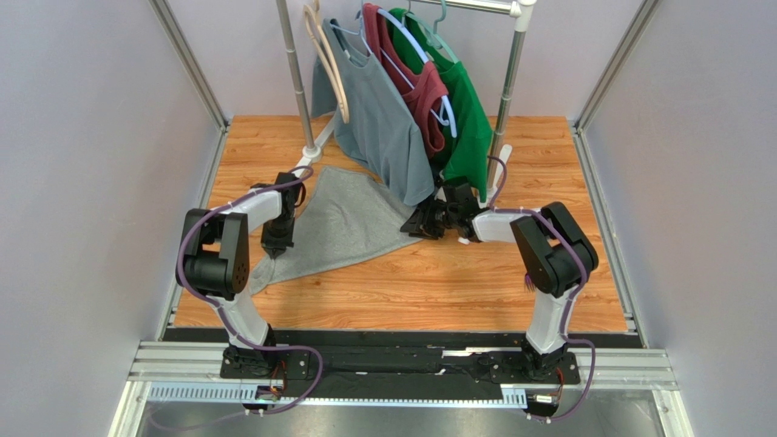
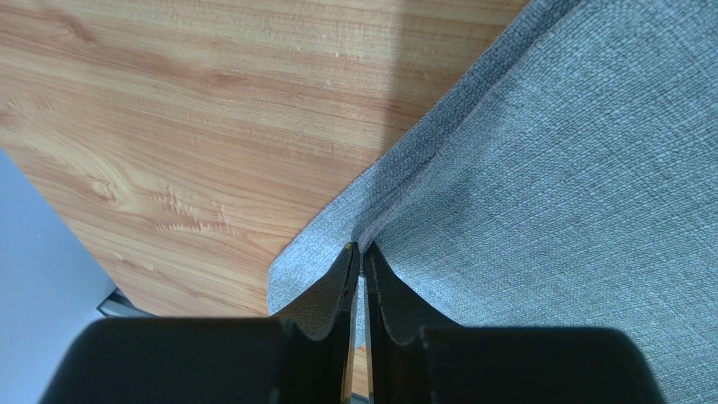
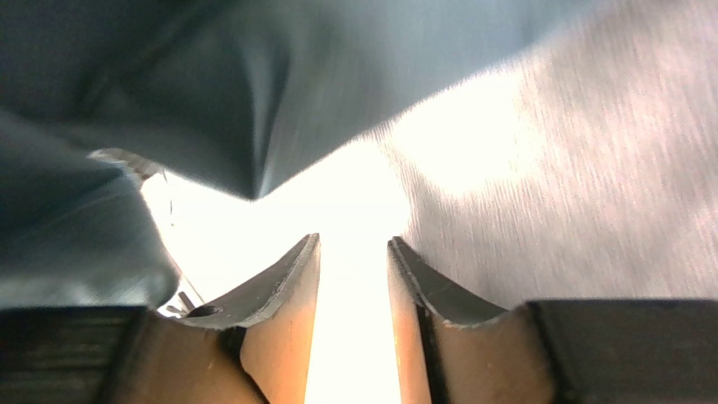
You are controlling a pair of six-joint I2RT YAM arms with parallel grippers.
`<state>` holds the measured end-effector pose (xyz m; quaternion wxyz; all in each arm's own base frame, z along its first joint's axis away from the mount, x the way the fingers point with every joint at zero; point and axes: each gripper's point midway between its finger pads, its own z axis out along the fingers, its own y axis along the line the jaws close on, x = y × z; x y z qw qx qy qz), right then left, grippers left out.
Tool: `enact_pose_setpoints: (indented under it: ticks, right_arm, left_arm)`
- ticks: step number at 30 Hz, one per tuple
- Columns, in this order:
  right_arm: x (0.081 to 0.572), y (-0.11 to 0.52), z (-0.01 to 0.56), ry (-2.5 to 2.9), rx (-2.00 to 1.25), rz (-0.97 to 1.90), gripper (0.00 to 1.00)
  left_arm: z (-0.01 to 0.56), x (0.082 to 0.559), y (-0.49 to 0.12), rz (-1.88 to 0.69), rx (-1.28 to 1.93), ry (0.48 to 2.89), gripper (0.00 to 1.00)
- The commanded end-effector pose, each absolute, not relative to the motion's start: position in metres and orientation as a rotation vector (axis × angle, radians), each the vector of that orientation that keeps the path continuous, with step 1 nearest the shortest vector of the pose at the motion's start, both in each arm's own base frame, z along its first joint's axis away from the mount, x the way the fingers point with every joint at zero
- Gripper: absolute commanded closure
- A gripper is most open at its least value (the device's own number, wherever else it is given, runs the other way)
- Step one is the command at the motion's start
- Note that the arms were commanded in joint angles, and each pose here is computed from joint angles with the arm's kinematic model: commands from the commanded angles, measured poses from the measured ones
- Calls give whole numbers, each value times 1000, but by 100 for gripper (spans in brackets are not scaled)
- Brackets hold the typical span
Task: Fold the napkin, place the utensils inside, and roll it up
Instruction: Adjust the napkin at the center of the board.
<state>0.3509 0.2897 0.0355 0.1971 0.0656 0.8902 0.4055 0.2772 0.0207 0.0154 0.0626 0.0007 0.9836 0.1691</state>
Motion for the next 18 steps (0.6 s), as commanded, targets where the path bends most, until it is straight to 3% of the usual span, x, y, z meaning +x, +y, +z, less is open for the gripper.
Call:
enact_pose_setpoints:
  ticks: [1, 13, 18]
  right_arm:
    - [335, 303, 75, 2380, 42, 1136, 60]
    - [297, 419, 121, 2235, -365, 1185, 59]
    - [305, 463, 95, 2262, -408, 1218, 59]
  left_arm:
    - [14, 292, 14, 453, 37, 2947, 86]
    - [31, 313, -2, 320, 1, 2863, 86]
    - [44, 317, -3, 306, -14, 2826, 73]
